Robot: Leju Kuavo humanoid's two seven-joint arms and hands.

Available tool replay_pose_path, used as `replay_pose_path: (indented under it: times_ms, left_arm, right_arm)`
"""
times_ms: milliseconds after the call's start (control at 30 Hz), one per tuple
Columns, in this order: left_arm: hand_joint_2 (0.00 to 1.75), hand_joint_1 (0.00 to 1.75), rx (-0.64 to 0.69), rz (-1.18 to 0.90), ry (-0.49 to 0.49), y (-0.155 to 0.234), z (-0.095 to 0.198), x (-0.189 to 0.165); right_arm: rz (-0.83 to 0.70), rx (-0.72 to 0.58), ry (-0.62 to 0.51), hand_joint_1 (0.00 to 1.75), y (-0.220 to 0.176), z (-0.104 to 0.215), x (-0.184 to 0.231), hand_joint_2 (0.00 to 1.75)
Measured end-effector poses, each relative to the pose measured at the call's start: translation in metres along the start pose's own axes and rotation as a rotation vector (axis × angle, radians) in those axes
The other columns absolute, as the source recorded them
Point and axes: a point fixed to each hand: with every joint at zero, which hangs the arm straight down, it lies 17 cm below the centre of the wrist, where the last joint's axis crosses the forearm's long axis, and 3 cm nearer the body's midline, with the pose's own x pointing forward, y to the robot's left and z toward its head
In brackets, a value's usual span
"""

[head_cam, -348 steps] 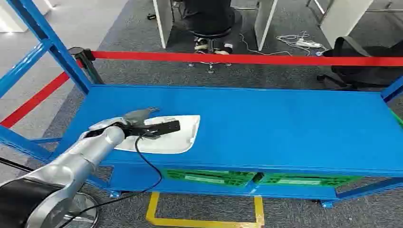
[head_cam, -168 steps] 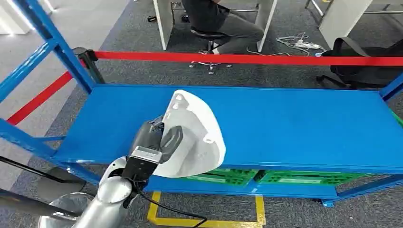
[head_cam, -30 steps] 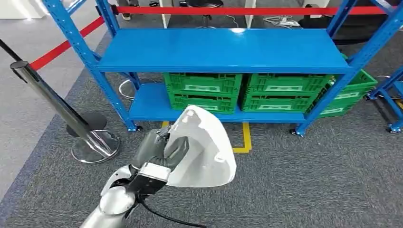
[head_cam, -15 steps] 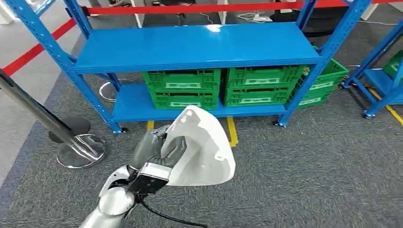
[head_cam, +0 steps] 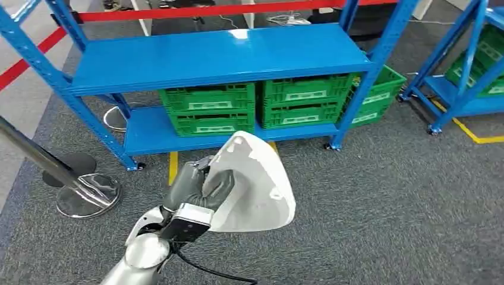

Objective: Take the parts from the cabinet and place them on the table.

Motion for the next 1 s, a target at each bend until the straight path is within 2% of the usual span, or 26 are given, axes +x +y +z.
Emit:
replay_pose_path:
  times_ms: [1000]
  left_arm:
    - [1.75, 1.75, 0.018, 0.005, 0.016, 0.003, 0.006, -0.004]
  right_arm:
    - [-0.016, -0.008, 0.014, 0.00, -0.010, -0.001, -0.004, 1.75]
